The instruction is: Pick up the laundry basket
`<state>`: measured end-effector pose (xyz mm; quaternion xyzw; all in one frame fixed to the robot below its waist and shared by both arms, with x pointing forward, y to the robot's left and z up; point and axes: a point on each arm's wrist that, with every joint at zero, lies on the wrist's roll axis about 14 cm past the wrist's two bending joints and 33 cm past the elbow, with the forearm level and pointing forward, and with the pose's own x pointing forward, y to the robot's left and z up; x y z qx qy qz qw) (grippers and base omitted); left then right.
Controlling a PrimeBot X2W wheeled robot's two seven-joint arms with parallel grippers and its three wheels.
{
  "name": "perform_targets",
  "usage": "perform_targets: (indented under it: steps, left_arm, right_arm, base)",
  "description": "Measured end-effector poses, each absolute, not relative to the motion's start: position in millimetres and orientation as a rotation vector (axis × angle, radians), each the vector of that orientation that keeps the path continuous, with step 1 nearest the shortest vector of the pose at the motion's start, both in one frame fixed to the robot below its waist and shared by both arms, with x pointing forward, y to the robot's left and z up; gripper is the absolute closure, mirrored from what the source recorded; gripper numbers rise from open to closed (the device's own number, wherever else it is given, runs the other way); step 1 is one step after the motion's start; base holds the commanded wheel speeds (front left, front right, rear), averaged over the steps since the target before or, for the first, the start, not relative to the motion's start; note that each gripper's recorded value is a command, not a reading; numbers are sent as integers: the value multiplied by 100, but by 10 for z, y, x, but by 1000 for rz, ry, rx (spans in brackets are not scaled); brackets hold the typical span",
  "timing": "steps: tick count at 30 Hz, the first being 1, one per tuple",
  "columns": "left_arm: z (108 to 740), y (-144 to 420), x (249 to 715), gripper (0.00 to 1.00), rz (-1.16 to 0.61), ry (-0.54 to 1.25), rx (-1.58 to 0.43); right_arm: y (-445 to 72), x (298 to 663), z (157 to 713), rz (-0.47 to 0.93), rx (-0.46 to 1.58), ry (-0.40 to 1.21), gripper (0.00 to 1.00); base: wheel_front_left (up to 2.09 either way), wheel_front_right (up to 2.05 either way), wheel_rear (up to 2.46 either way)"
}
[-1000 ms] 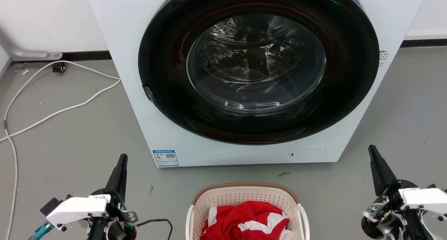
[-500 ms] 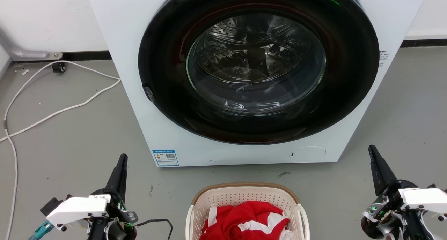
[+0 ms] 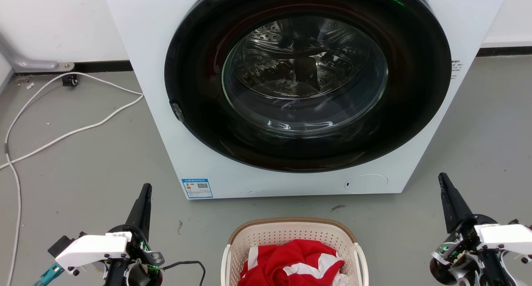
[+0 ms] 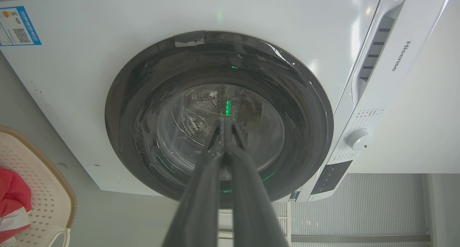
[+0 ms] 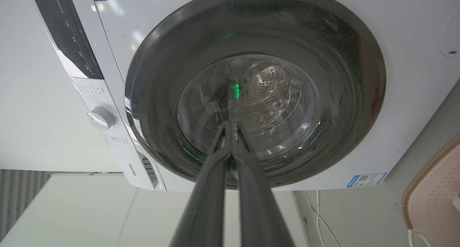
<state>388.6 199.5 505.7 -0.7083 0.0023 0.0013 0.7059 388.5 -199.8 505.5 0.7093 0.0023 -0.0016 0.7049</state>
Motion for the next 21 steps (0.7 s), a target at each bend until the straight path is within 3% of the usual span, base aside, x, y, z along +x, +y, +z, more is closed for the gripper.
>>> perform_targets:
  steps: [10, 11, 21]
  left_arm:
    - [5057, 1995, 3886, 100, 3, 5, -1574]
    - [5057, 1995, 3886, 0, 3, 5, -1574]
    - [4861, 2017, 3785, 0, 69, 32, -1540]
  right_arm:
    - [-1998, 3885, 5056, -4, 1577, 5, 100]
    - [-1998, 3885, 5055, -4, 1577, 5, 0]
    - [-2029, 3771, 4828, -78, 1534, 40, 0]
  base:
    - [0, 0, 0]
    - [0, 0, 0]
    - [0, 0, 0]
